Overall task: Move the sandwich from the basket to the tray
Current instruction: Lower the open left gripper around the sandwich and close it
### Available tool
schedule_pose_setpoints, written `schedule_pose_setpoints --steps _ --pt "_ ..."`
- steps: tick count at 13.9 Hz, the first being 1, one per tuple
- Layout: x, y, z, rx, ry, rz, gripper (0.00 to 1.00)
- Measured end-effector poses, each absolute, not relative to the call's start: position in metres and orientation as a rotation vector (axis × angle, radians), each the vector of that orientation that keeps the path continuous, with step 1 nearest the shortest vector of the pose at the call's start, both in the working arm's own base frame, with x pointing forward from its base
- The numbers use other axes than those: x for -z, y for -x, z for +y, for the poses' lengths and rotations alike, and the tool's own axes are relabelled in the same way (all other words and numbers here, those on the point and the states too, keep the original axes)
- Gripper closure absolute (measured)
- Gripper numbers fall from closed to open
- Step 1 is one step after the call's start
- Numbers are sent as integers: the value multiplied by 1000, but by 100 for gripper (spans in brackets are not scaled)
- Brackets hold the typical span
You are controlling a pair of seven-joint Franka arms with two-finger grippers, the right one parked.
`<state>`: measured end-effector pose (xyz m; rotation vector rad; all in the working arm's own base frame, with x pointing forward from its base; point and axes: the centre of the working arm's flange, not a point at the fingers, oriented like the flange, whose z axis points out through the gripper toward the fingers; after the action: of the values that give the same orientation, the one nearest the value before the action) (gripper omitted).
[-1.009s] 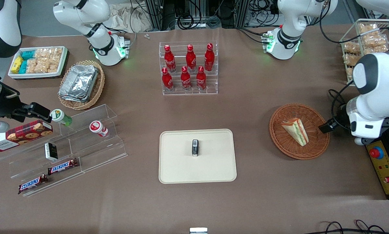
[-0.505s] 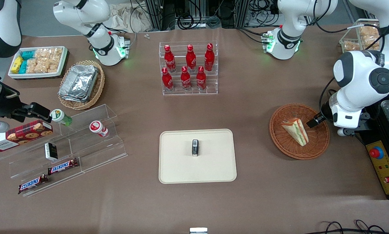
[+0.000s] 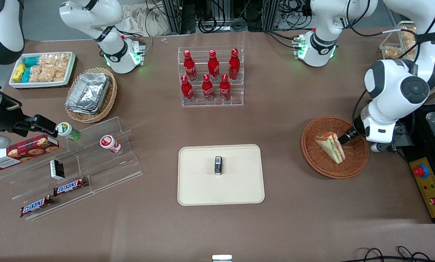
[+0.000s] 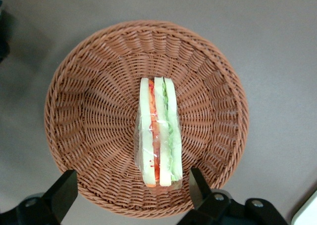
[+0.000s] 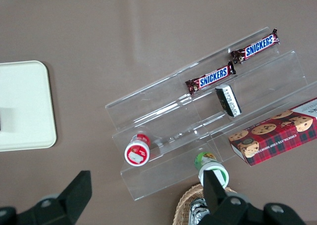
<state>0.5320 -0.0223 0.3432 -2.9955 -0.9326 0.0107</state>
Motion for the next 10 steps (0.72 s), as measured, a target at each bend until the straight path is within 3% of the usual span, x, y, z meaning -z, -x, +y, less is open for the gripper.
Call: schedule_pose_setpoints --steps 10 --pt "-296 -516 -23 26 2997 -930 0"
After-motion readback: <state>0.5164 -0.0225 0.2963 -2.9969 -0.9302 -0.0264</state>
